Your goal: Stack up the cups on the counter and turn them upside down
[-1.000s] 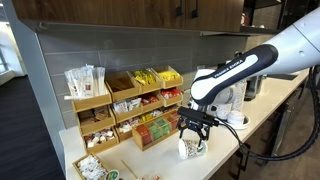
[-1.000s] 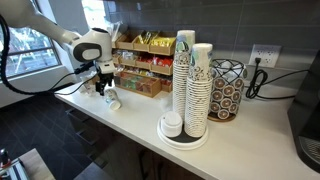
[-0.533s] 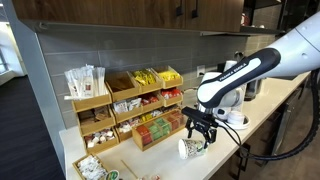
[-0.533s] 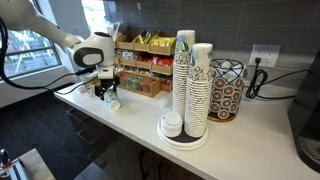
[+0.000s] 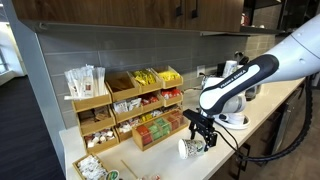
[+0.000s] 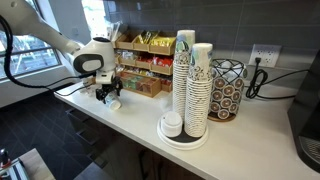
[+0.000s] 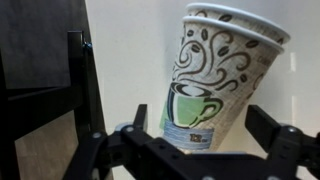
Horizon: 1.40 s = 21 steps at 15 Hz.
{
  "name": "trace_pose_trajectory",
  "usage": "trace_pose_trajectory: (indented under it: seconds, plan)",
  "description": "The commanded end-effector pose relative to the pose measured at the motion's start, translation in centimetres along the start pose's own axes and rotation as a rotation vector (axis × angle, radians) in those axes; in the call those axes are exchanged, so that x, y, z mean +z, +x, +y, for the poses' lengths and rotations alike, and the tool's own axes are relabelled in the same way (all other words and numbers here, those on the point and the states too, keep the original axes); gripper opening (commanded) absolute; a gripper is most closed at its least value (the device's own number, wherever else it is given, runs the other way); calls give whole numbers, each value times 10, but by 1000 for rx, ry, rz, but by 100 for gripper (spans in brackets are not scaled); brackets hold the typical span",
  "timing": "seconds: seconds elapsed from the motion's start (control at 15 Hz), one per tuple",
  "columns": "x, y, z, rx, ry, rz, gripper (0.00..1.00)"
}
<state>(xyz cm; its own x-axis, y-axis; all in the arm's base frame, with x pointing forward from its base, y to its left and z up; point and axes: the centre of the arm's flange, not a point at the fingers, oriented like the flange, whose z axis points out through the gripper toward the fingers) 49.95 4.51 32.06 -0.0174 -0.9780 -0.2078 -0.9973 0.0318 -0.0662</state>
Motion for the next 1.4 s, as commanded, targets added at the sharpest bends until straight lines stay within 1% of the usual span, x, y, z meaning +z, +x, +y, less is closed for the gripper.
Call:
trace_pose_trajectory:
  seconds: [0.0, 0.27, 0.6, 0.67, 0.73, 0.8, 0.87, 1.07, 1.33]
  plan:
    - [11, 4, 7, 45, -5, 33, 100]
    - [16, 4, 6, 60, -11, 40, 100]
    - [19, 7, 8, 74, -19, 57, 92]
    - [19, 7, 8, 76, -21, 61, 86]
    - [19, 8, 8, 77, -24, 66, 83]
    - [20, 8, 8, 74, -23, 68, 76]
    - [20, 8, 8, 73, -24, 72, 65]
    - [18, 9, 9, 67, -21, 66, 44]
    - [11, 11, 13, 66, -13, 70, 42]
